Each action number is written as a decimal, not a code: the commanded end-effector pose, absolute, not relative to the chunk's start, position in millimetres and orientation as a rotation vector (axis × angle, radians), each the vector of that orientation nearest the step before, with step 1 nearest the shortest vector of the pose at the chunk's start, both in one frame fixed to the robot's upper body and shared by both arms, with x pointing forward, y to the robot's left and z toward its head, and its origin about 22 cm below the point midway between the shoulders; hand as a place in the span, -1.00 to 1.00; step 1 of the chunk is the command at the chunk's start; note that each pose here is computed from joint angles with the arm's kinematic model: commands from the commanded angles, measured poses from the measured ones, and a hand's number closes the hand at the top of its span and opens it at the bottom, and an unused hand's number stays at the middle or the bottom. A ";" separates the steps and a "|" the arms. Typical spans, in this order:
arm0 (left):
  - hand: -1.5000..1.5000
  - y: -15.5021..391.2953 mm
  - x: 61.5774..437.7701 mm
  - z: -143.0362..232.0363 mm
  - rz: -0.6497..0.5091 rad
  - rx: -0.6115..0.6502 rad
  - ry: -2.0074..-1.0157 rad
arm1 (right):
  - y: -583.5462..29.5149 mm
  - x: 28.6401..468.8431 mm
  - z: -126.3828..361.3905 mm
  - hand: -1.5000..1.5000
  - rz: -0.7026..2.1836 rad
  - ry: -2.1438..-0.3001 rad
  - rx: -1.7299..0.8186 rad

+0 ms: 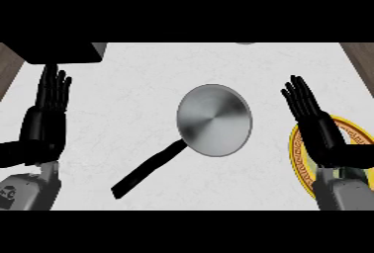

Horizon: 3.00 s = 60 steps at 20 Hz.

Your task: Pick the eggplant from the plate and place it in the pan

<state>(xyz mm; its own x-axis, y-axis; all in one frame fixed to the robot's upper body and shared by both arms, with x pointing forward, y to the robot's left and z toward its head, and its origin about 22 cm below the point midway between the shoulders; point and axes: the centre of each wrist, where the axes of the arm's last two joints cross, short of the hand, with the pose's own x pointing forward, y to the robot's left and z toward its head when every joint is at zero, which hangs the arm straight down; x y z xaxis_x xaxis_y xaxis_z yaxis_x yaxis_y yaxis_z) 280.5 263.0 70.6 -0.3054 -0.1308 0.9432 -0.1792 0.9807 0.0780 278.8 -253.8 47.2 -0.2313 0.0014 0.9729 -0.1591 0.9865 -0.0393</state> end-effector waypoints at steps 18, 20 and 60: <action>0.00 295.5 226.6 0.7 -0.254 0.366 -1.390 | -516.5 153.9 79.4 -1.00 -0.259 -0.546 -0.802; 0.00 286.6 218.0 2.0 -0.247 0.350 -1.391 | -513.6 165.3 94.8 -1.00 -0.222 -0.525 -0.756; 0.00 280.0 219.0 -0.1 -0.267 0.325 -1.403 | -488.4 335.7 104.4 -1.00 0.330 -0.103 -0.204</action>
<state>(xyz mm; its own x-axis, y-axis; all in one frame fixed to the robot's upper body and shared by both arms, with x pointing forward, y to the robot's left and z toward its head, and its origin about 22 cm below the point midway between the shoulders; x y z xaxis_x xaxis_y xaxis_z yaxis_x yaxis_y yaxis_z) 220.9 282.0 6.3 0.1601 -0.3756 0.9128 -0.0004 0.9247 0.3806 325.1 -487.4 92.5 0.9377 0.2821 0.2026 -0.2308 0.9420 -0.2435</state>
